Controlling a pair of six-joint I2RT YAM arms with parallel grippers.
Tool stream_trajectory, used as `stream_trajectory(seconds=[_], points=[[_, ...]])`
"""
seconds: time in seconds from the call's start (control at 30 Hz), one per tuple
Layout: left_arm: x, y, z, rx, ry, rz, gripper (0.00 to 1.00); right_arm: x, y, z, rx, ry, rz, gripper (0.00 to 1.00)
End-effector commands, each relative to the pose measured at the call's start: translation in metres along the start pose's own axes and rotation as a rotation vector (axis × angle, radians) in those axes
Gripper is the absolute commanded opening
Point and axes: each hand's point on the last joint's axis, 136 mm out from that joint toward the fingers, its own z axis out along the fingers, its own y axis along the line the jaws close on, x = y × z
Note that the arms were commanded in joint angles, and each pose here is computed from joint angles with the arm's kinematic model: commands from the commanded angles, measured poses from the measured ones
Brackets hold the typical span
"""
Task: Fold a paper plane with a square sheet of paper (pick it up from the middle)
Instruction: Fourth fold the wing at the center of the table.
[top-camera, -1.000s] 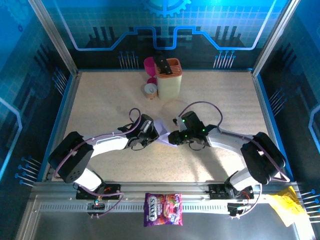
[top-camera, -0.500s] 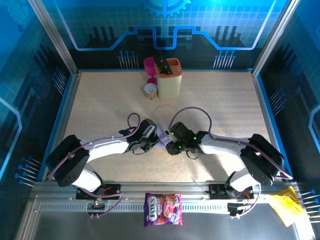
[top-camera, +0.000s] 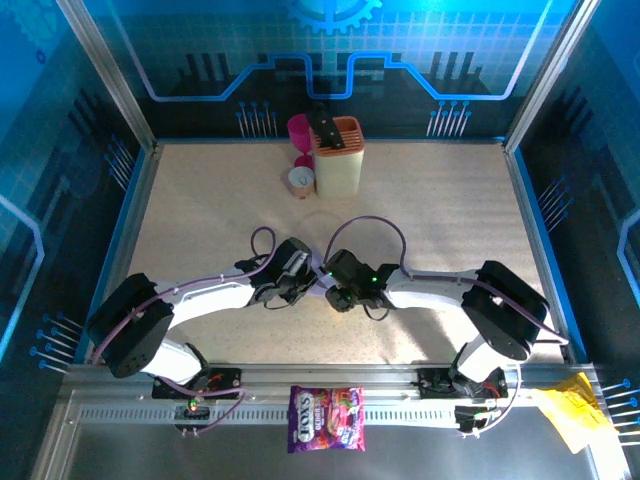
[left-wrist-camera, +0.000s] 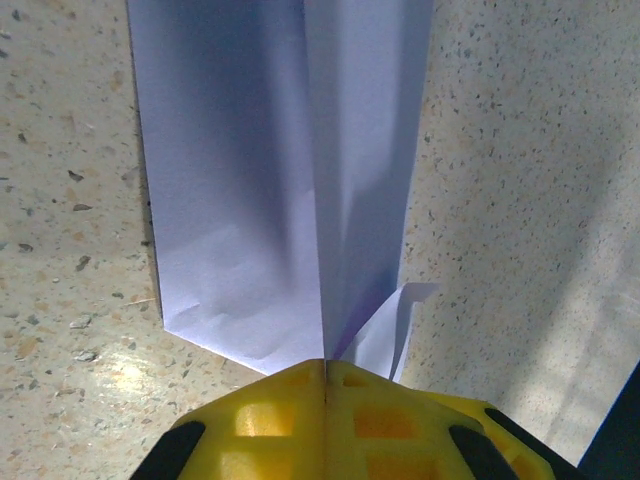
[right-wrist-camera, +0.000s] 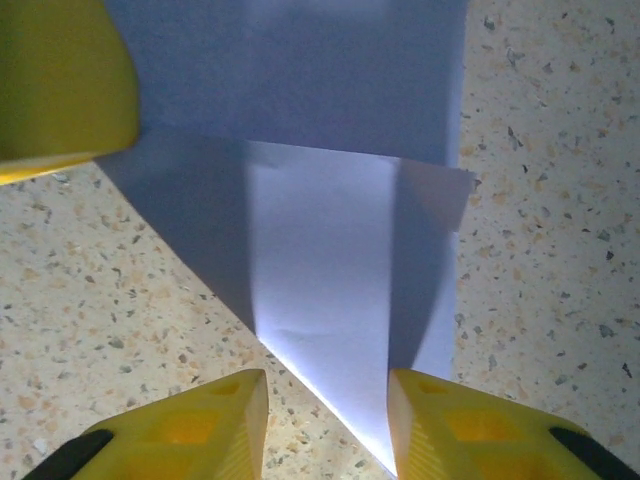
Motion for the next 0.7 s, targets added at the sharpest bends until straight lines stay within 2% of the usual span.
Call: stream_trajectory(seconds=[0.0, 0.2, 0.67], points=[[0.001, 0.003, -0.005, -0.001, -0.001, -0.02, 0.0, -0.001, -0.005, 0.001, 0.05, 0.002, -0.019, 0.32], [0.001, 0.004, -0.005, -0.002, -0.001, -0.021, 0.0, 0.006, -0.011, 0.005, 0.08, 0.014, -0.02, 0.2], [0.0, 0.007, -0.005, -0.01, -0.008, -0.019, 0.0, 0.015, -0.012, 0.004, 0.074, 0.022, -0.016, 0.2]])
